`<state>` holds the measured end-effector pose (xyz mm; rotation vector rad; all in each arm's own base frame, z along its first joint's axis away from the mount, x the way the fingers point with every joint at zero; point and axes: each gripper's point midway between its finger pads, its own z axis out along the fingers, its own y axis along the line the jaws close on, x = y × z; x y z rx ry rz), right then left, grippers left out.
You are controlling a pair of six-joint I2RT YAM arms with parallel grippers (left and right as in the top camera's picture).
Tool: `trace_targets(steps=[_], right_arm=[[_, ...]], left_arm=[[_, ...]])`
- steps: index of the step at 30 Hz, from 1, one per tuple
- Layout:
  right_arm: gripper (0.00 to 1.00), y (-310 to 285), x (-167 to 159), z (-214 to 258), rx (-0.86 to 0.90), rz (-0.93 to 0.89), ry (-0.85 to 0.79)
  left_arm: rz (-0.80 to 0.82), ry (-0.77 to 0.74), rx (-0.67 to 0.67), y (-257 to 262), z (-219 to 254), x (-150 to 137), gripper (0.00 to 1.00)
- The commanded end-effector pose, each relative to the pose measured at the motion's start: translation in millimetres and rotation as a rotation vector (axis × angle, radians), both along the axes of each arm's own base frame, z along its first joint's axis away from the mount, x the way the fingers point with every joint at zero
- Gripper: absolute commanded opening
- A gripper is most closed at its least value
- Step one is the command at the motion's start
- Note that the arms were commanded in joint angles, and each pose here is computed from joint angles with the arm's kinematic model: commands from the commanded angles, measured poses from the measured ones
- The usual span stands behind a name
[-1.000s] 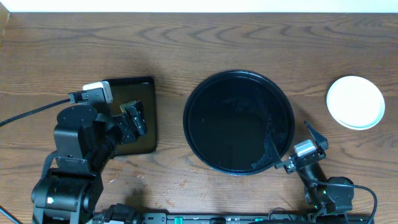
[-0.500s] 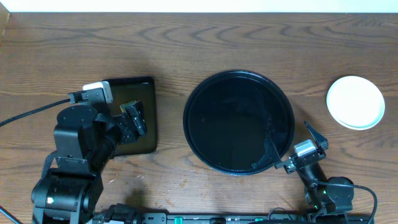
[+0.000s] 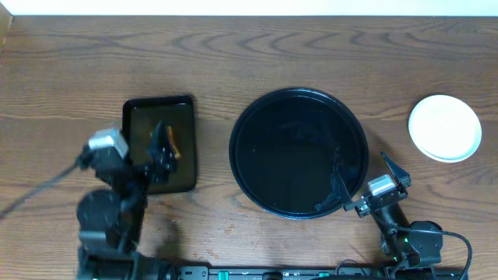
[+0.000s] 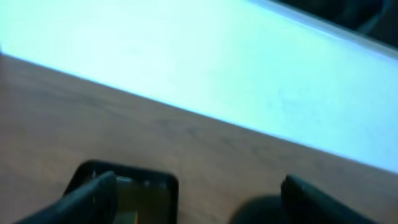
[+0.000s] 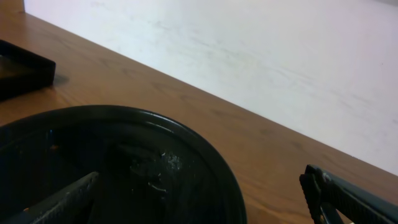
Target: Clean dirty plates on tray and stack at the side
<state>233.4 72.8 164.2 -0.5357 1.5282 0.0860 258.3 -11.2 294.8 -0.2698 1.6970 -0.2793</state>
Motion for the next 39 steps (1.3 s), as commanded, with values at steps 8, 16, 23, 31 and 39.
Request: trace_targets(steps=[8,16,23,31,39], right_arm=[[0.99,2.6,-1.0,-0.9,0.011,0.012,0.003],[0.99,2.5,-1.0,-0.9,0.011,0.012,0.003],[0.99,2.6,-1.0,-0.9,0.011,0.012,0.003],[0.99,2.6,-1.0,-0.9,0.011,0.012,0.003],[0.99,2.6,-1.0,-0.9,0.011,0.012,0.003]], left_arm=[[0.115,-0.188,-0.039,26.9,-51.4,-34.3,0.84],[0.133,-0.215,-0.039,31.0,-84.9,-18.2,0.84],[0.135,-0.132,-0.035,31.2,-122.5,-12.5,0.85],[0.137,0.018,-0.03,31.0,-159.2,-15.6,0.84],[0.137,0.016,-0.03,30.9,-158.6,-15.4,0.85]])
